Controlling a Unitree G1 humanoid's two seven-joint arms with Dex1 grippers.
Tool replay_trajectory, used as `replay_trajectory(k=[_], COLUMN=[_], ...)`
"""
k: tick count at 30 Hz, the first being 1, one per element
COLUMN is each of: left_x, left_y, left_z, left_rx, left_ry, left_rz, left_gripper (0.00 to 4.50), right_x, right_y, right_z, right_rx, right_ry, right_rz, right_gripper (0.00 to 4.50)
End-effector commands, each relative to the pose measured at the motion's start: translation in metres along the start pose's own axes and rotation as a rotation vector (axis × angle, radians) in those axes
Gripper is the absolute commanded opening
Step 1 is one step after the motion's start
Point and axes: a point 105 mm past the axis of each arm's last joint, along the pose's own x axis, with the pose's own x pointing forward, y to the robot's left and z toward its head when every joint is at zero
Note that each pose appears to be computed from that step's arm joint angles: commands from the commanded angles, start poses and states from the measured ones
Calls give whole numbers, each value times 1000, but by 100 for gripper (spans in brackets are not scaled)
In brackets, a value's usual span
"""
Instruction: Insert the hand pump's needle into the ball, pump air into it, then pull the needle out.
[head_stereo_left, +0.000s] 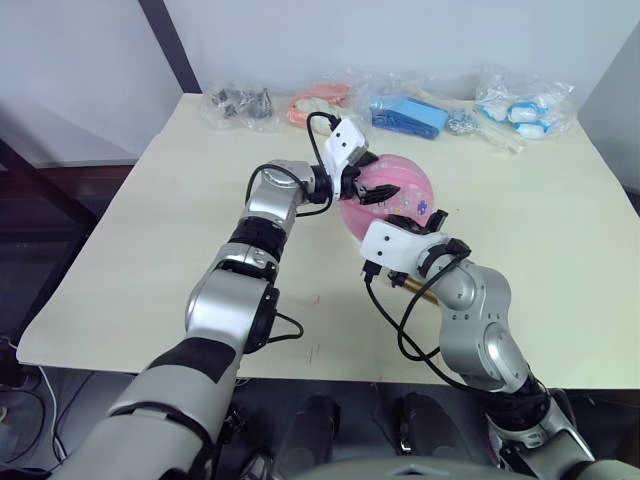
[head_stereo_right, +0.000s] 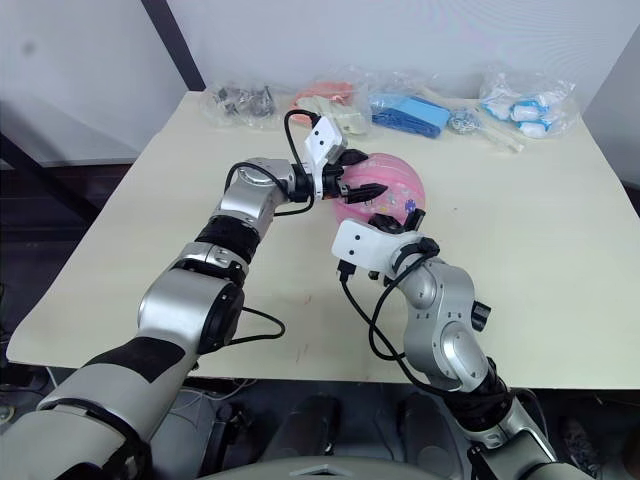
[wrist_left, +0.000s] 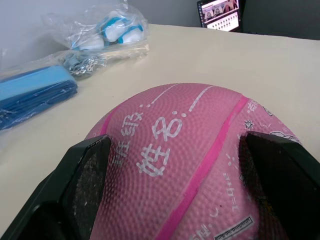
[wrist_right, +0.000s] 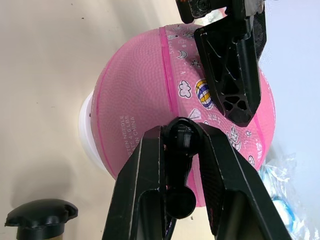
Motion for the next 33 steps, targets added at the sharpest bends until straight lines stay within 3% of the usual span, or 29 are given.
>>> replay_trajectory(k=[1, 33], left_x=[-7, -8], left_y=[4, 4], left_z=[-50, -55], left_rx=[-62, -45], left_ry=[177, 190], left_rz=[80, 92], left_gripper=[450, 450], right_x=[-21, -28], right_y=[3, 5], right_z=[43, 43], right_rx=[-8, 20], right_ry=[-195, -186], right_rz=[27, 54], right_gripper=[37, 37])
